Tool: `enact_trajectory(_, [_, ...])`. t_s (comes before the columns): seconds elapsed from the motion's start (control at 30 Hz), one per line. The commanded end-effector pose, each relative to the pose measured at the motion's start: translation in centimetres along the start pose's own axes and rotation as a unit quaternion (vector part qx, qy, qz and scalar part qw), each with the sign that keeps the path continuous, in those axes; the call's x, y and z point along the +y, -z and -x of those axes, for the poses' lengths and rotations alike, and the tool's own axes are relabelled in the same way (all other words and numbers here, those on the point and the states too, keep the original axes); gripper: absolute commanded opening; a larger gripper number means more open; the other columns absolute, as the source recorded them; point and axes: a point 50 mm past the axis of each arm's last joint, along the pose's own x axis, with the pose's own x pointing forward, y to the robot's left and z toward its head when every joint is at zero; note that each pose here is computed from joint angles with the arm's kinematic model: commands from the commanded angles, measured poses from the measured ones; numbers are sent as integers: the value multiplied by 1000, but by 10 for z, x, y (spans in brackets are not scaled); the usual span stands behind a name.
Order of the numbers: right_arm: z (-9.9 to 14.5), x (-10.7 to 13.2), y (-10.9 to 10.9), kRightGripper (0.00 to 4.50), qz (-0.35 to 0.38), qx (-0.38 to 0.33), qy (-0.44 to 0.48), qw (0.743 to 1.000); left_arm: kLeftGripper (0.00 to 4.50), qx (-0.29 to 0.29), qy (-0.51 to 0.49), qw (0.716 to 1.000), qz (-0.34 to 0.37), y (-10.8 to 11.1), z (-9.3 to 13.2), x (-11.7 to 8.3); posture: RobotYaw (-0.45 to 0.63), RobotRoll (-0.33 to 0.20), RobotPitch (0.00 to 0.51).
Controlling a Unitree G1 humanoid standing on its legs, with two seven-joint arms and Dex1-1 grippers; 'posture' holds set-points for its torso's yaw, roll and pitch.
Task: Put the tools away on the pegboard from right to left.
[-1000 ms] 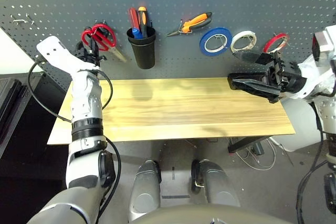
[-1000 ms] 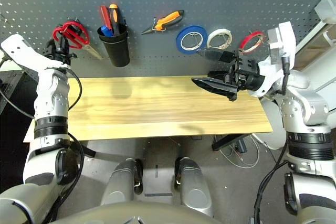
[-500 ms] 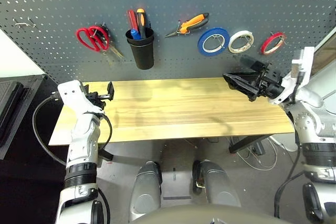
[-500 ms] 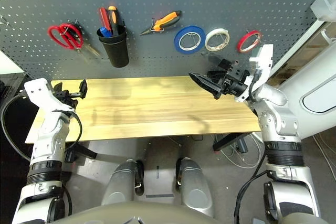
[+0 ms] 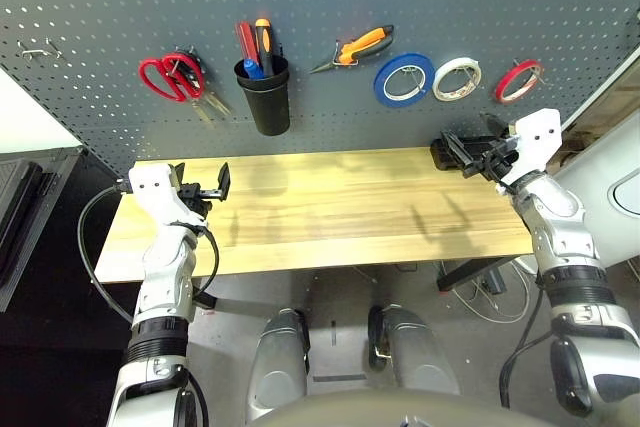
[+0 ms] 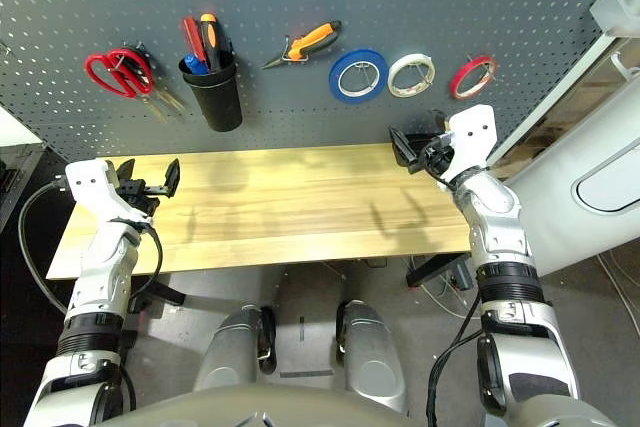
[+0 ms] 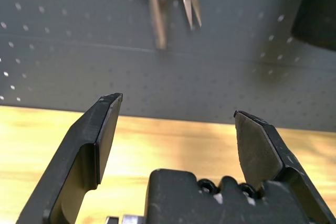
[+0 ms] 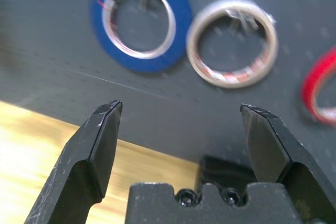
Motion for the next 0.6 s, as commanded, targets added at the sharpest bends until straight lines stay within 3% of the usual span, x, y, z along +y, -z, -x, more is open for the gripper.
enact_trajectory(0.03, [2, -8, 10, 4500, -17, 3, 53, 998, 4477, -6, 4, 1000, -3, 6, 5, 0, -105, 0, 97])
enact_trajectory(0.6, [5, 4, 40, 4500, -46, 37, 70, 996, 4477, -34, -54, 998, -9, 8, 5, 10, -78, 0, 86])
